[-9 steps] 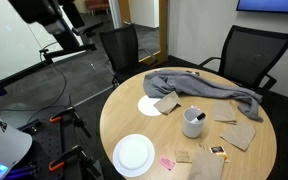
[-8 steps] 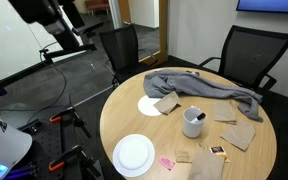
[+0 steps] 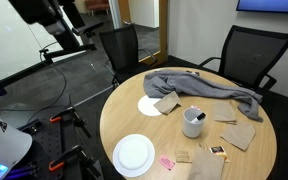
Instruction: Pick up the pen from the white cup and put it on the table.
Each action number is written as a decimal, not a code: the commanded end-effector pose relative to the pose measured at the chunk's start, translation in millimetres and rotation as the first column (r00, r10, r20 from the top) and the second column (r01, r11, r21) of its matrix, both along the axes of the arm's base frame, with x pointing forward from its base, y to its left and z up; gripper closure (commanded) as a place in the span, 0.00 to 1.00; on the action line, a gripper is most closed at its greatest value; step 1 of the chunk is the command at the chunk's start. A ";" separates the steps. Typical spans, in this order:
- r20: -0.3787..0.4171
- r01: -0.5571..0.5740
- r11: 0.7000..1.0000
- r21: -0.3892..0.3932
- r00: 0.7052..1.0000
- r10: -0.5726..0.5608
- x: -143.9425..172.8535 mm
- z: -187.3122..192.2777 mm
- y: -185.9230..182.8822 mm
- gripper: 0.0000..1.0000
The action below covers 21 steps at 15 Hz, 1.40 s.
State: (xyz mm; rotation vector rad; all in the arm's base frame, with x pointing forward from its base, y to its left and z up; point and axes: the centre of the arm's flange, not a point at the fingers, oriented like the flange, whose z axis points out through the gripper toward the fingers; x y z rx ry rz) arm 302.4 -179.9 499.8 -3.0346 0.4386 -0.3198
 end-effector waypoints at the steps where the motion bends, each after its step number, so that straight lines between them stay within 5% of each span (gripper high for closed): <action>1: 0.005 0.014 1.000 0.012 1.000 -0.014 18.9 -5.9 -5.0 0.00; 21: 0.045 0.048 0.995 -0.090 0.998 -0.044 145.2 -92.3 -30.9 0.00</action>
